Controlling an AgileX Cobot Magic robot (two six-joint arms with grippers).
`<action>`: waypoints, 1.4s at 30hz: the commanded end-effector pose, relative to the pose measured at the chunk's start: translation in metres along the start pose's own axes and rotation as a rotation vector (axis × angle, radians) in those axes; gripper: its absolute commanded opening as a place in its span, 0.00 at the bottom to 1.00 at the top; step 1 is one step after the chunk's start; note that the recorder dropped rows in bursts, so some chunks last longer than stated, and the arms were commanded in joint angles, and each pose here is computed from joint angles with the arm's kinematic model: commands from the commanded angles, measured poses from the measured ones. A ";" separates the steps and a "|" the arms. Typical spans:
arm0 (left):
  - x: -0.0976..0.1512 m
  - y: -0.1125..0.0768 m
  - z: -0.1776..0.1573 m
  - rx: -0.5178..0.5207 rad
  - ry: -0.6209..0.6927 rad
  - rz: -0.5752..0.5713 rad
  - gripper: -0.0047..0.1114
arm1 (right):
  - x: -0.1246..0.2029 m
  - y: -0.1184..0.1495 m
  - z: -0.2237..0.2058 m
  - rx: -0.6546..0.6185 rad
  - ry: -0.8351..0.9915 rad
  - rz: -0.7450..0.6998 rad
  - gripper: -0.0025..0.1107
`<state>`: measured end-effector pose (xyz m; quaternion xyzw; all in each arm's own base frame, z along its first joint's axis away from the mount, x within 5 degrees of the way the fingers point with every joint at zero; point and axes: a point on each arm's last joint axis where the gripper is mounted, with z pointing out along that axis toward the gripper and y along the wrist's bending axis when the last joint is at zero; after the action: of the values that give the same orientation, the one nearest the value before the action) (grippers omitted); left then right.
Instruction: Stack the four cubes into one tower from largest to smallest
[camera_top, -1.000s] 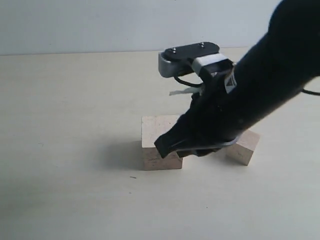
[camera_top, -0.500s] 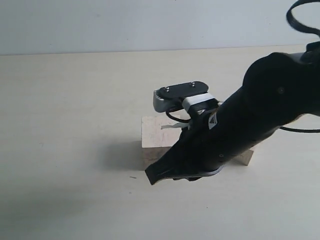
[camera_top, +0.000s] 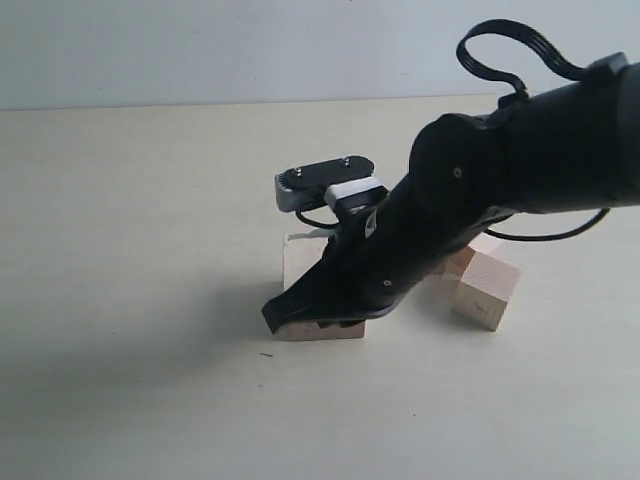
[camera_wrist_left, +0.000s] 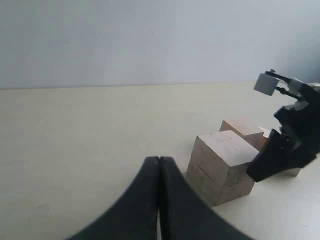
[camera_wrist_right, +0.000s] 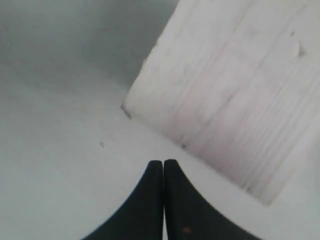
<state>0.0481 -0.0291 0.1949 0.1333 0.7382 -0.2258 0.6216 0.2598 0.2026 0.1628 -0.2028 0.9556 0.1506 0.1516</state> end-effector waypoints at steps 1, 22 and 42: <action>0.000 0.000 0.000 -0.001 -0.007 0.001 0.04 | -0.020 -0.008 0.007 0.020 -0.006 -0.019 0.03; 0.000 0.000 0.000 -0.001 -0.007 0.001 0.04 | -0.016 -0.030 -0.087 0.150 -0.061 -0.026 0.04; 0.000 0.000 0.000 -0.001 -0.007 0.001 0.04 | -0.034 -0.071 -0.019 0.183 -0.003 0.076 0.04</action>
<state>0.0481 -0.0291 0.1949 0.1333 0.7382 -0.2258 0.6216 0.3065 0.1421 0.1745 -0.1535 0.9752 0.0629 0.1462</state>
